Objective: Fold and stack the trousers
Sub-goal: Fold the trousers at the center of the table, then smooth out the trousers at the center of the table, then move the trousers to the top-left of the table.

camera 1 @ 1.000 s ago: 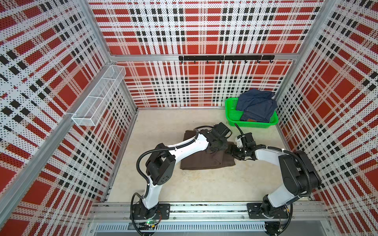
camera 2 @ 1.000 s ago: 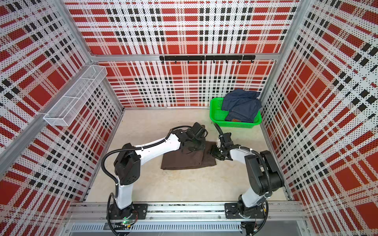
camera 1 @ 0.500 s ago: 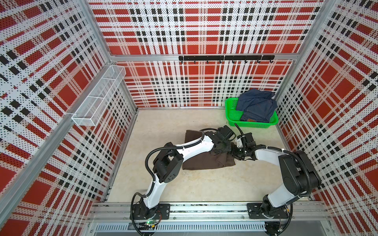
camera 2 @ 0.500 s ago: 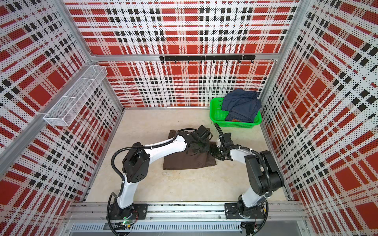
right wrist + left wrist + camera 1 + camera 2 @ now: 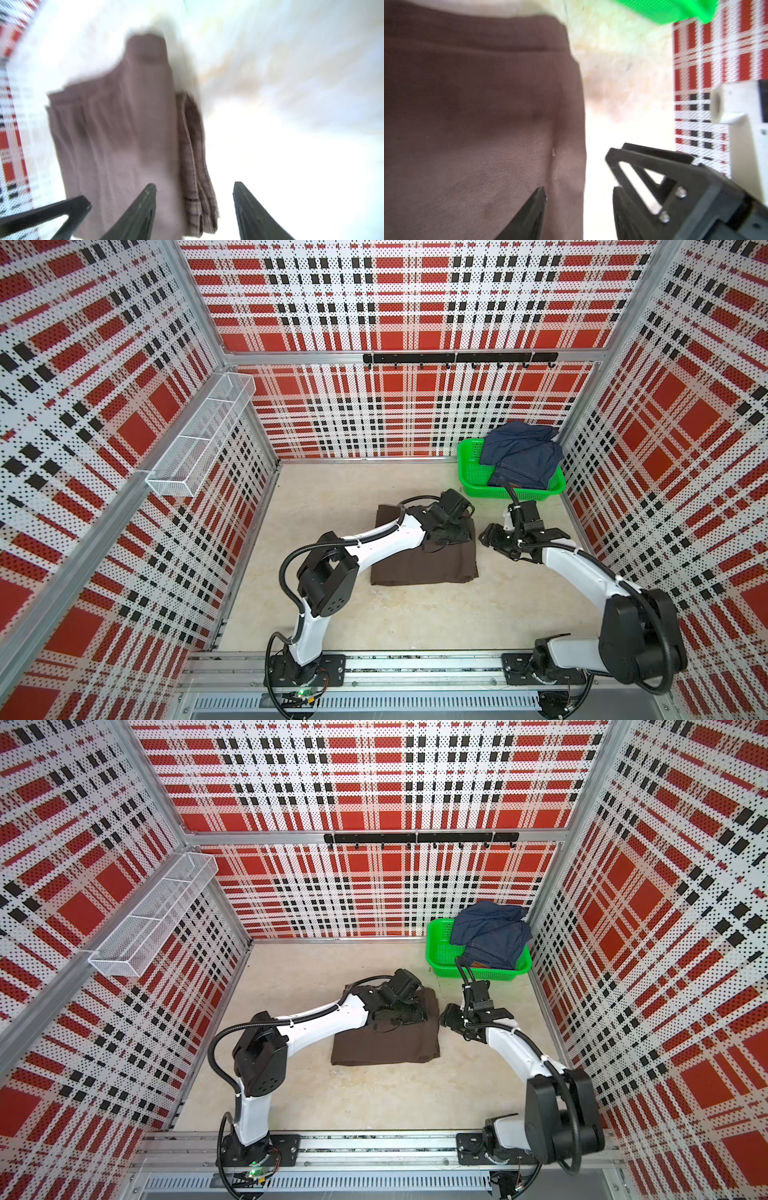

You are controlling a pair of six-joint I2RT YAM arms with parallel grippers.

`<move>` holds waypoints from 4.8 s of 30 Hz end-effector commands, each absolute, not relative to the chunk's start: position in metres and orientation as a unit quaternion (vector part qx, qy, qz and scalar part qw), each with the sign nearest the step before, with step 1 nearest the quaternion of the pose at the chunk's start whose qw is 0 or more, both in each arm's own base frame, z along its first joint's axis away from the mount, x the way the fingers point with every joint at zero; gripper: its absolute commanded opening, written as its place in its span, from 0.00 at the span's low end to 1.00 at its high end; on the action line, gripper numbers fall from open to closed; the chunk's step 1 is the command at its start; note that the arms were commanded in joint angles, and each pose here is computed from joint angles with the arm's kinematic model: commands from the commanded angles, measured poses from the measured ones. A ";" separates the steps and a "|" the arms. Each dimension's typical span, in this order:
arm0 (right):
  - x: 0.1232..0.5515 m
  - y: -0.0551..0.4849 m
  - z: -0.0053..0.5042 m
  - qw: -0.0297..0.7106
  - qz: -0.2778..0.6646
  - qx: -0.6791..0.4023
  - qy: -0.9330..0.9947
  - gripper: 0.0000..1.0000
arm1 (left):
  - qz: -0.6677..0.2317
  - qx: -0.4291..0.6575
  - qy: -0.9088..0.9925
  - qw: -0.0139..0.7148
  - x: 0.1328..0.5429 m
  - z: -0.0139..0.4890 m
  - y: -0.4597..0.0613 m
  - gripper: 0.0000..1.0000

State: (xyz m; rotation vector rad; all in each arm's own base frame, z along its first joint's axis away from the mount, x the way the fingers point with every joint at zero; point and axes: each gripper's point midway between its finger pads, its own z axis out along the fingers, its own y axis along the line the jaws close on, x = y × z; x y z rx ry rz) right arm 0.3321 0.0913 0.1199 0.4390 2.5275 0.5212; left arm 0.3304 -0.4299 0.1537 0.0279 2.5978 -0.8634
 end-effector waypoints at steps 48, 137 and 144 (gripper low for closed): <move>0.302 0.206 0.027 0.103 0.231 0.028 0.967 0.51 | -0.050 -0.155 0.976 0.145 0.334 0.031 -0.107 0.66; 0.373 0.090 0.218 0.510 0.145 0.036 0.847 1.00 | 0.063 -0.252 0.864 0.431 0.534 0.271 0.037 0.99; 0.326 0.063 0.268 0.719 0.100 -0.008 0.687 1.00 | 0.009 -0.234 0.770 0.594 0.445 0.358 0.015 0.98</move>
